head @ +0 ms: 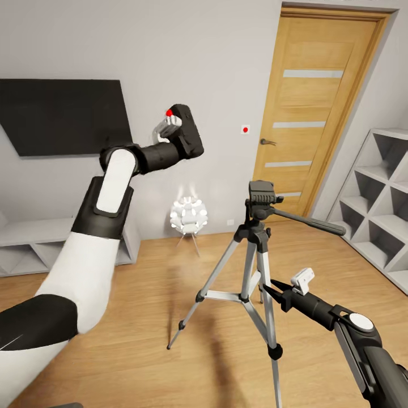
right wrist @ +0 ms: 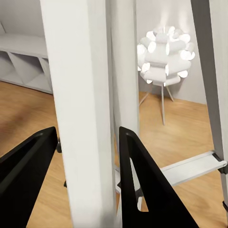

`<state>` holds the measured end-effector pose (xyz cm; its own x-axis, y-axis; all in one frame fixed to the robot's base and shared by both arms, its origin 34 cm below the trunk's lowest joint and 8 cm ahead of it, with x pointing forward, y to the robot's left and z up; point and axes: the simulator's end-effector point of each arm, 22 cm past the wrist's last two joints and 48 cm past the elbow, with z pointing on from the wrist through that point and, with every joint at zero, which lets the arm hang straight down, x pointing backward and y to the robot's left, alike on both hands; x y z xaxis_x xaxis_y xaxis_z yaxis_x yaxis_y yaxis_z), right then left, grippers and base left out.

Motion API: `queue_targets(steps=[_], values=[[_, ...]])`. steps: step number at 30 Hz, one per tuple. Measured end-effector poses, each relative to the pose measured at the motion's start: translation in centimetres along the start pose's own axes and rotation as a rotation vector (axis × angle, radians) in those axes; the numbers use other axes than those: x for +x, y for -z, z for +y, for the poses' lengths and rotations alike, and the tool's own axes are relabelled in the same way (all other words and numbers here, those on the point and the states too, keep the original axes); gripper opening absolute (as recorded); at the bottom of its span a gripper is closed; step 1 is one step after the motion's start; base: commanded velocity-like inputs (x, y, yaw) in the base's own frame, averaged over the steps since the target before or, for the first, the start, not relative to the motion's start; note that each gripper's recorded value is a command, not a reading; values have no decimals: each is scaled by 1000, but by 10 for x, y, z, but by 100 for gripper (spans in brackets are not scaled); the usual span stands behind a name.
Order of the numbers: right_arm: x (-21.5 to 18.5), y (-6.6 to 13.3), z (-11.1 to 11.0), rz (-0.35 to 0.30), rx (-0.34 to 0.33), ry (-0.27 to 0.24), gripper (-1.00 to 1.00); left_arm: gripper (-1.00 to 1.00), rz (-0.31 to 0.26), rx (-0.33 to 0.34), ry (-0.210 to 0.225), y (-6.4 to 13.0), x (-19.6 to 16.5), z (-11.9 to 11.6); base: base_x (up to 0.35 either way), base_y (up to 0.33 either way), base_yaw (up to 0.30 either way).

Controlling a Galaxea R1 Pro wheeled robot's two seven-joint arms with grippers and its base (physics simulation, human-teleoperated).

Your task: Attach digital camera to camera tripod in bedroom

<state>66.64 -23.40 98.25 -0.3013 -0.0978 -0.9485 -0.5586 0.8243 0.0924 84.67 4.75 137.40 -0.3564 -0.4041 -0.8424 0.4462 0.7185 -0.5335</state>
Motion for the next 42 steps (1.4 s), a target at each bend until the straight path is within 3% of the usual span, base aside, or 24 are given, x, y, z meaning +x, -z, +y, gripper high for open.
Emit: queue_targets(steps=[4,5,7,8,11,12,13,14,15,16,20,25,28,38,39,42], values=[[0,0,0,2,1,1,-100,-100,257,6,-388,-32,10,-74,-41,0,0],[1,0,0,2,2,0,-100,-100,308,10,-465,-37,17,-87,-46,0,0],[1,0,-1,1,3,-2,-100,-100,370,20,-549,-41,26,-98,-27,0,0],[1,0,-1,1,3,-2,-100,-100,386,27,-570,-41,28,-101,-2,0,0],[1,0,-1,1,3,-3,-100,-100,442,44,-714,-41,34,-115,9,0,0],[1,0,-1,1,3,-4,-100,-100,460,51,-796,-39,34,-123,5,0,0],[1,0,-1,1,3,-4,-100,-100,470,55,-843,-37,33,-126,3,0,0],[1,0,-1,1,2,-4,-100,-100,493,59,-930,-34,32,-132,2,0,0],[1,0,-1,1,3,-4,-100,-100,504,56,-978,-33,31,-133,0,0,0],[1,0,-2,1,2,-4,-100,-100,570,26,-1194,-26,28,-133,0,0,0],[2,0,-2,1,3,-5,-100,-100,633,55,-1340,-20,36,-138,0,0,0],[1,0,-1,1,2,-3,-100,-100,651,112,-1413,-14,36,-150,0,0,0],[1,0,-1,1,1,-2,-100,-100,649,125,-1423,-11,31,-158,0,0,0],[1,0,-1,1,2,-3,-100,-100,782,239,-1342,5,54,-155,0,0,0],[1,0,-1,1,2,-4,-100,-100,817,275,-1312,8,60,-151,0,0,0],[2,0,-2,1,2,-5,-100,-100,843,321,-1315,11,65,-150,0,0,0]])
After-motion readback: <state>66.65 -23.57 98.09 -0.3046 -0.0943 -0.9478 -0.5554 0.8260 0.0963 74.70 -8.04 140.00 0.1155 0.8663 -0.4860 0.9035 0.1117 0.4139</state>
